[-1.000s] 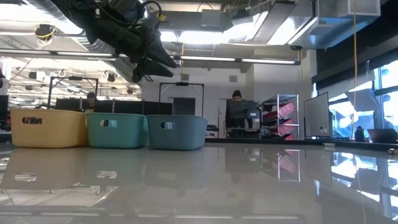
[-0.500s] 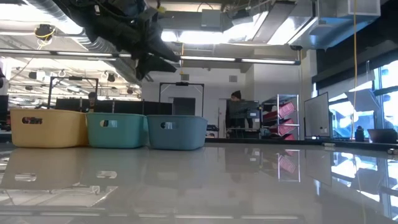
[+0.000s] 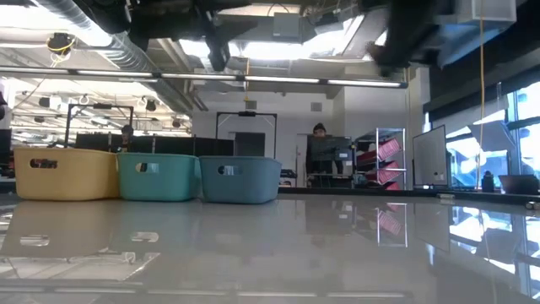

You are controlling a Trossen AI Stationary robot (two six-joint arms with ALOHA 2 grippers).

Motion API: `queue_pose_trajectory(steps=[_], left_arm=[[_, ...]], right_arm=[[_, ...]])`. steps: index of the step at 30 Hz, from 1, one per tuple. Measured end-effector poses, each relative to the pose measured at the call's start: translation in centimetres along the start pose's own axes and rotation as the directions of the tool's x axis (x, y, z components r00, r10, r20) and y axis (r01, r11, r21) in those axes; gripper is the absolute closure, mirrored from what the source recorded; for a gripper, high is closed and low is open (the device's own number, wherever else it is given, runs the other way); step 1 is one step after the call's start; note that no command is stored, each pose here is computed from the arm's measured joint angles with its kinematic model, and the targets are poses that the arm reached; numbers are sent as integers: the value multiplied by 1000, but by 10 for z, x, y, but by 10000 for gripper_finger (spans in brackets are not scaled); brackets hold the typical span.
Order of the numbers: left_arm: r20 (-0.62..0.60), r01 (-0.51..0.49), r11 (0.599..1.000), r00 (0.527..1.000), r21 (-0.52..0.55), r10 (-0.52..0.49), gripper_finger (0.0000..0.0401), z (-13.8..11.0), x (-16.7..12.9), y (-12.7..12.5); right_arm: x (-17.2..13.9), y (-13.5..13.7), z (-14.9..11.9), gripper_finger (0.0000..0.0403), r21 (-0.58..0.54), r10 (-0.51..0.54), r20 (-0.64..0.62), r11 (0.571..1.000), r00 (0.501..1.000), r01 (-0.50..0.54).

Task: Sort batteries
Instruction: Put the large black battery into the blue bin

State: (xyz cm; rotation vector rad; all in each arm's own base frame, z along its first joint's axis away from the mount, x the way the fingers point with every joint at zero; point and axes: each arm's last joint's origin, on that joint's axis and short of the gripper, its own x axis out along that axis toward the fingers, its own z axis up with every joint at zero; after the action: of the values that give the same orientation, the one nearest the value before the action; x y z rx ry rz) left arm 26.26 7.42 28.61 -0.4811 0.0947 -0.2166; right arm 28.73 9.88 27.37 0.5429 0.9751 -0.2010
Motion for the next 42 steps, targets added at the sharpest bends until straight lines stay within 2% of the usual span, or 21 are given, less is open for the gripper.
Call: queue_pose_trajectory(steps=[5, 9, 16, 21, 26, 31, 36, 39, 42], left_arm=[[6, 20, 999, 1000, -29, -20, 258, 0, 2, -4], [26, 55, 998, 998, -40, -54, 258, 1, 4, -10], [166, 150, 988, 974, 20, -152, 258, 13, 6, -24], [240, 120, 993, 964, -13, -113, 258, 13, 13, -20], [281, 158, 985, 951, -72, -132, 258, 11, 20, -15], [329, 157, 982, 938, -106, -114, 258, 11, 23, -12], [322, 124, 985, 943, -117, -80, 258, 10, 24, -10], [259, 43, 984, 966, -175, 4, 258, 2, 26, -3], [208, -41, 978, 974, -207, 85, 258, -5, 29, 1]], right_arm=[[1, -10, 36, 365, -107, 116, 140, 989, 983, -101], [-2, -20, 64, 365, -215, 228, 244, 960, 943, -177], [-16, -41, 106, 365, -447, 470, 360, 845, 806, -293], [-31, -62, 131, 365, -551, 618, 398, 752, 678, -362], [-38, -74, 141, 365, -597, 676, 390, 703, 626, -387], [-37, -77, 140, 365, -579, 660, 386, 717, 644, -388], [-32, -83, 140, 365, -467, 571, 422, 802, 704, -371], [-30, -88, 140, 365, -399, 524, 439, 841, 730, -364], [-29, -92, 140, 364, -354, 496, 446, 862, 745, -362]])
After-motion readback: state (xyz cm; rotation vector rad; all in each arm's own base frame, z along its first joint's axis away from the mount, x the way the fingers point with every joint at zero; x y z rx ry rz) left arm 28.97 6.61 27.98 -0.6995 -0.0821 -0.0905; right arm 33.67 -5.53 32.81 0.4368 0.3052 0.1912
